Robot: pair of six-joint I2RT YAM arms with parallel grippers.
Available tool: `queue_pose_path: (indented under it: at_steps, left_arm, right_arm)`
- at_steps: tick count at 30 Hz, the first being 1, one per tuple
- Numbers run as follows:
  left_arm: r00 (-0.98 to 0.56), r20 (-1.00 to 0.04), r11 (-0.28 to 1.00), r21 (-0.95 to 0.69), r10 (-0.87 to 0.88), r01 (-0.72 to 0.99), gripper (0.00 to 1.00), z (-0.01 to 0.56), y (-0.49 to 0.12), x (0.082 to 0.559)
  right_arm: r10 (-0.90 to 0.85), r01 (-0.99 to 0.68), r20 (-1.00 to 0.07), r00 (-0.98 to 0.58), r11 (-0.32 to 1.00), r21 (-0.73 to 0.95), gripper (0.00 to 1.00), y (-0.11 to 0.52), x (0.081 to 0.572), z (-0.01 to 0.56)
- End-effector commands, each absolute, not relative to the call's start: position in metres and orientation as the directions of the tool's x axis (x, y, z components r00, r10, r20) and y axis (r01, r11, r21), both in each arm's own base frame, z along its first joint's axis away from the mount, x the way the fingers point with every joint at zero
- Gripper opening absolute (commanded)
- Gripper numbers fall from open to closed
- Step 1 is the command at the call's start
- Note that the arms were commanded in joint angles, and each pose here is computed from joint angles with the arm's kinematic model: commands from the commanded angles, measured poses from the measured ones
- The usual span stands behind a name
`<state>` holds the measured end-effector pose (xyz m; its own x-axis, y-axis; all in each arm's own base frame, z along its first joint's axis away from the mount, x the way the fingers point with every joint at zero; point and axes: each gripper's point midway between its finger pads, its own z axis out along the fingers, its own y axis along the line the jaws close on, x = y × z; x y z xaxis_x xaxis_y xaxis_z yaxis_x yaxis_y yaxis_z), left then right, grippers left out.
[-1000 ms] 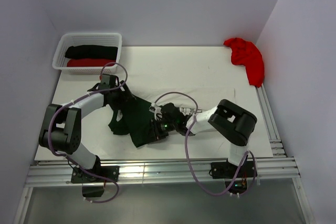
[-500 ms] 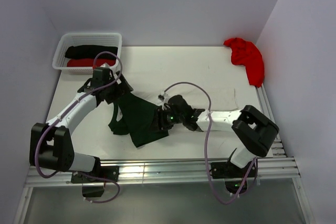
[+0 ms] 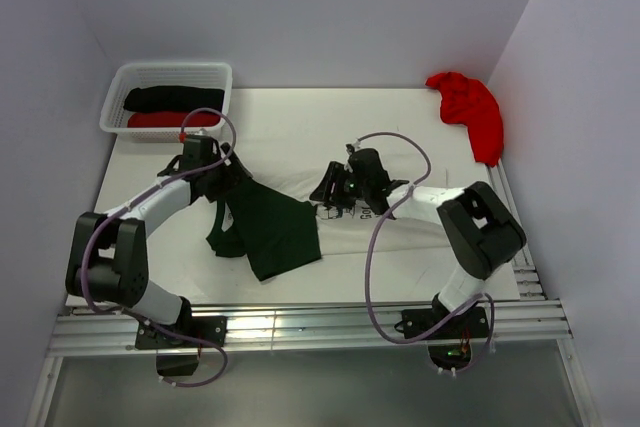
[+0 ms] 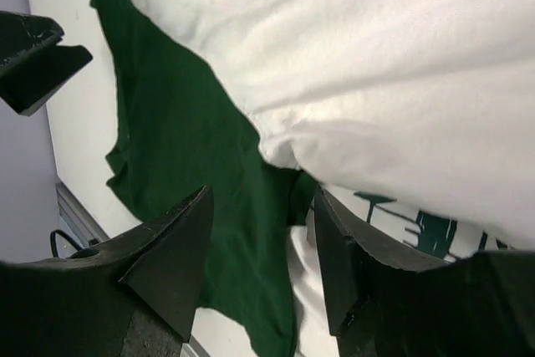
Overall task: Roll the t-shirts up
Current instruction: Fold the tshirt
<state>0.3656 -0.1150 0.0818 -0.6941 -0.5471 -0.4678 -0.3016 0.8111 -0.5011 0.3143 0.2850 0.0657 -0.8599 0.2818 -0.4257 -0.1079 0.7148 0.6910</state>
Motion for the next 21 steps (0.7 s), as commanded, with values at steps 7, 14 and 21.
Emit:
queue_pose_path:
  at_steps: [7,14,21]
  left_arm:
    - [-0.67,-0.512,0.833,-0.447,-0.537,-0.327,0.81,0.074,-0.103,0.391]
    - [-0.653,-0.536,0.841,-0.41,-0.535,-0.352,0.72,0.07,-0.092,0.397]
    - [-0.659,-0.535,0.846,-0.394,-0.529,-0.359,0.62,0.064,-0.091,0.4]
  right_arm:
    - [0.341,-0.06,-0.409,-0.846,0.702,0.71,0.58,0.298,0.339,0.058]
    - [0.326,-0.07,-0.396,-0.859,0.69,0.72,0.56,0.309,0.34,0.055]
    - [0.321,-0.08,-0.394,-0.861,0.681,0.728,0.33,0.324,0.341,0.058]
